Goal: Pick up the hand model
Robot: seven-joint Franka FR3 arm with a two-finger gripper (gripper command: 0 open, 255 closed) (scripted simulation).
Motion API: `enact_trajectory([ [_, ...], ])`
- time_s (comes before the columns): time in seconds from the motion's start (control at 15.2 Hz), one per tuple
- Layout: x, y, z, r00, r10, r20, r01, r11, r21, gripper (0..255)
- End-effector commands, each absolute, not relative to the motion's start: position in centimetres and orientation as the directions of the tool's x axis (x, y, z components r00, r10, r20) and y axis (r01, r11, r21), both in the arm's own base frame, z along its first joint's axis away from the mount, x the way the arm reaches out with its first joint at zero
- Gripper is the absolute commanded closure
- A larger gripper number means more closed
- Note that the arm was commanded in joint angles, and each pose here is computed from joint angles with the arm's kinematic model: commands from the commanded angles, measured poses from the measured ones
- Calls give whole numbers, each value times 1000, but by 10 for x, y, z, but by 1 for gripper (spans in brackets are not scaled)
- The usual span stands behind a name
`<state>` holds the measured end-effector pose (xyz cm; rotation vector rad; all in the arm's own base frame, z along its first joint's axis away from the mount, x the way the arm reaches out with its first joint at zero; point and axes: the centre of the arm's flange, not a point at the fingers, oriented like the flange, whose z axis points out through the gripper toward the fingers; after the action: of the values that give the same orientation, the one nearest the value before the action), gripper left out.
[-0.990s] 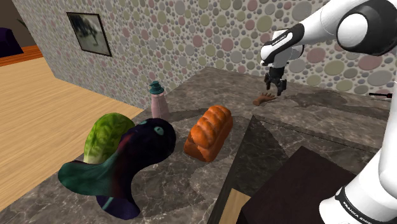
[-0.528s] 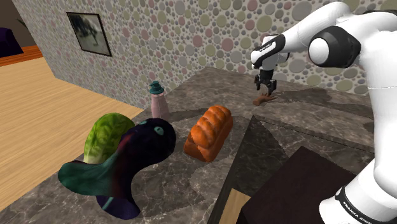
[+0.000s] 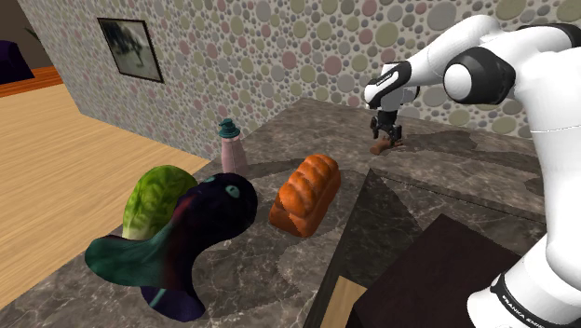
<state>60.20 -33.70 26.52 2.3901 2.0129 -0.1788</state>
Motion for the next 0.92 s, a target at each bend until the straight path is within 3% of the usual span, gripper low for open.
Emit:
enact_trajectory([
  [0.0, 602, -337, 264, 166, 981, -95, 983, -173, -64, 255],
  [0.86, 602, -337, 284, 166, 981, -95, 983, -173, -64, 255],
])
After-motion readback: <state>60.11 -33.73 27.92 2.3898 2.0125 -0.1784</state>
